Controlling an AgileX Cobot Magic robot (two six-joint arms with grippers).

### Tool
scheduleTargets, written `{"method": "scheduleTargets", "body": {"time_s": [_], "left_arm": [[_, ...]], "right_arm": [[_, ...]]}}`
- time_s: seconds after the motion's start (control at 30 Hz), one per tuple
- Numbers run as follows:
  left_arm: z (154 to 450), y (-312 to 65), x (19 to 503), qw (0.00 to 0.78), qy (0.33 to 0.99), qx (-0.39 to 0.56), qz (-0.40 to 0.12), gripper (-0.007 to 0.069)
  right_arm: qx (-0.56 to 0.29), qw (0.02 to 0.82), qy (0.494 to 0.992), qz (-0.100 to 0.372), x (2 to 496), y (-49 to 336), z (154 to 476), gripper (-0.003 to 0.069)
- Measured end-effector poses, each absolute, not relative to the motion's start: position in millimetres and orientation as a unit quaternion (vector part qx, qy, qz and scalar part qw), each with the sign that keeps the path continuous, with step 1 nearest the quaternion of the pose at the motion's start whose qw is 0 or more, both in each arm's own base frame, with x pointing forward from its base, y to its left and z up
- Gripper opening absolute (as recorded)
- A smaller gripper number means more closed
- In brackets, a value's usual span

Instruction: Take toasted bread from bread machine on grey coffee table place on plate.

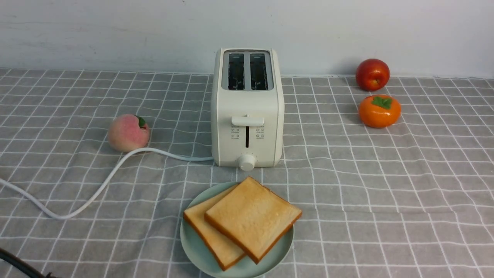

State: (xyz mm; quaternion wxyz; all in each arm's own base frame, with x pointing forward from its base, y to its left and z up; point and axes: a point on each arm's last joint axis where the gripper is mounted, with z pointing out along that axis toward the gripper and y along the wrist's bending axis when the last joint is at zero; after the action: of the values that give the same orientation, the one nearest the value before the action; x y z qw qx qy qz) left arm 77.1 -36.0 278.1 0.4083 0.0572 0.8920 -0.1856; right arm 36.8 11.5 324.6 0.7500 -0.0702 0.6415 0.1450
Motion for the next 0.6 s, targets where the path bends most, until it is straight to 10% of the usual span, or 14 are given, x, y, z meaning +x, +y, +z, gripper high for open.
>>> {"method": "scheduleTargets", "body": {"time_s": [0.6], "left_arm": [[278, -36, 77, 0.409, 0.891, 0.055, -0.189, -0.0013]], "right_arm": [[-0.08, 0.768, 0.623, 0.125, 31, 9, 288, 0.0023]]}}
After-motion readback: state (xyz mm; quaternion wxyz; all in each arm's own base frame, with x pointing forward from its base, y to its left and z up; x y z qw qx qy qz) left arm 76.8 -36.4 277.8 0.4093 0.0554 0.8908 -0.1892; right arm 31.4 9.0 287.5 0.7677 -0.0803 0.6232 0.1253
